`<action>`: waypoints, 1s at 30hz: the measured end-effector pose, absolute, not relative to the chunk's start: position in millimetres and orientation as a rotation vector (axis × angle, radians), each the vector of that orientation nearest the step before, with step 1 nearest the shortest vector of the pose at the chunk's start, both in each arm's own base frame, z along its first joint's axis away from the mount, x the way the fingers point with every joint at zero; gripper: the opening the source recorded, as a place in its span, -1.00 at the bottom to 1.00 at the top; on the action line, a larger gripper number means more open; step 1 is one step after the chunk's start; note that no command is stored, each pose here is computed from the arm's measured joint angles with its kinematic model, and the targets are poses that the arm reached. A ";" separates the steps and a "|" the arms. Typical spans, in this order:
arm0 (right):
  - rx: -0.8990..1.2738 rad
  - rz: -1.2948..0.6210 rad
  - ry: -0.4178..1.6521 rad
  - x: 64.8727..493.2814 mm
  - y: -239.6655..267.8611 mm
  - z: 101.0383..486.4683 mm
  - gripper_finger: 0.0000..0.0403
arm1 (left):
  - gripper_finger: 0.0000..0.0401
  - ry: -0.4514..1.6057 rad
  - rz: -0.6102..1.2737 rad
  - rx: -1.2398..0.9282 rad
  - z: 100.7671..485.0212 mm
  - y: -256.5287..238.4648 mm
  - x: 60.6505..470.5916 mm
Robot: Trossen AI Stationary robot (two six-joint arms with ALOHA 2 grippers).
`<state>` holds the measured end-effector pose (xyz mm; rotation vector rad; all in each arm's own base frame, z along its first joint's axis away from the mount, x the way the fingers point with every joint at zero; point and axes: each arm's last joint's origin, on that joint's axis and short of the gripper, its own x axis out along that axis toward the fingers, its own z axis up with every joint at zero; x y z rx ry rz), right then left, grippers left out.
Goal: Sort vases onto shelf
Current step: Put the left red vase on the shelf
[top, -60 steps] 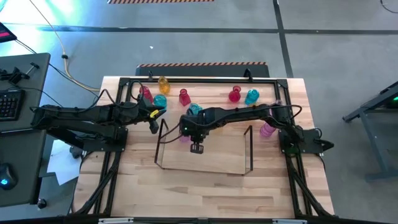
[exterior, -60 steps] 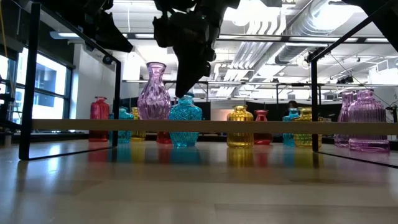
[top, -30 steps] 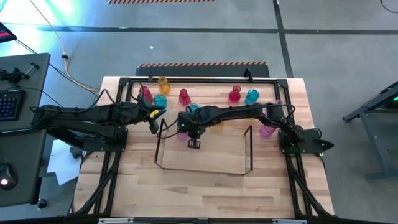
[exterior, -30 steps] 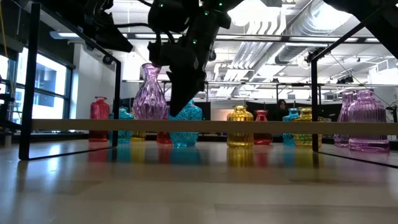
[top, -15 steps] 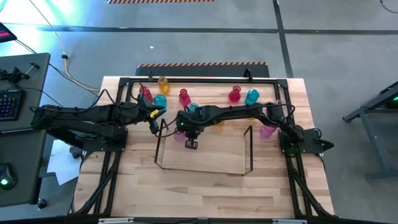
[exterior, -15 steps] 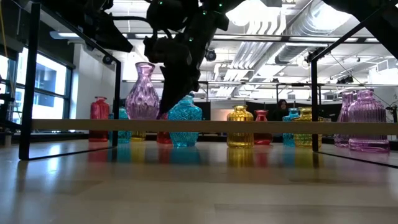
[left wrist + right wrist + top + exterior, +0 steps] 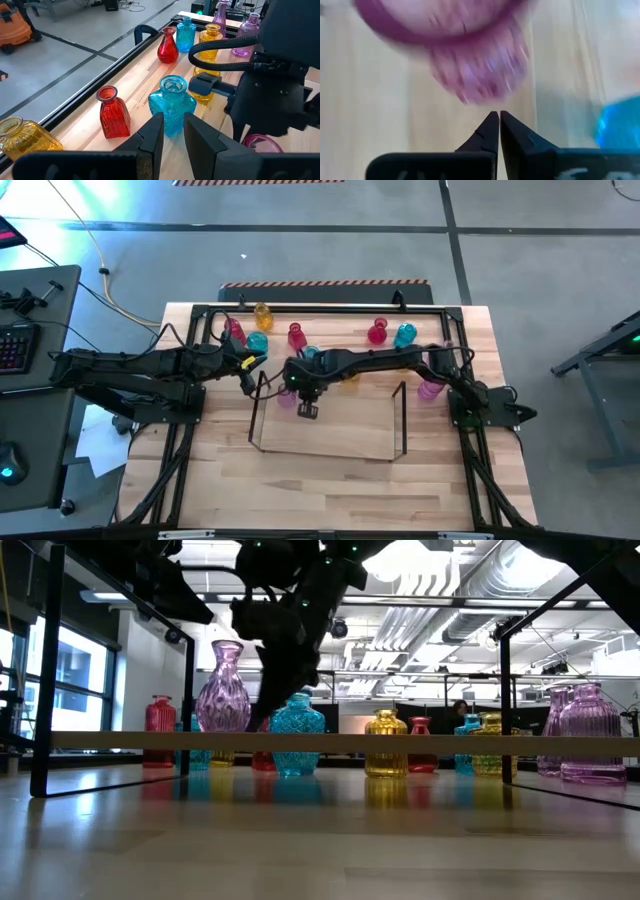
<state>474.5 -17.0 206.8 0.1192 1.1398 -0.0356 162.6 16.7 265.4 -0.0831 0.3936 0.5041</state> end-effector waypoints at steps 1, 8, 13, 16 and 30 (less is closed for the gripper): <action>0.102 -0.063 1.168 471.9 -17.7 205.7 -1.00 | -0.67 0.399 0.506 -0.071 265.3 16.8 162.1; -0.069 -0.290 1.280 457.8 -28.8 241.7 -1.00 | -0.67 0.365 0.591 -0.016 274.2 21.2 142.3; -0.243 -0.415 1.190 453.2 -33.0 299.1 -1.00 | -0.67 0.508 0.679 -0.073 288.3 33.9 122.7; -0.332 -0.492 1.100 446.0 -39.7 335.1 -1.00 | -0.67 0.553 0.763 -0.048 306.6 43.4 116.9; -0.225 -0.634 0.818 334.3 -42.1 453.2 -1.00 | -0.67 0.906 0.970 -0.138 305.8 105.1 114.6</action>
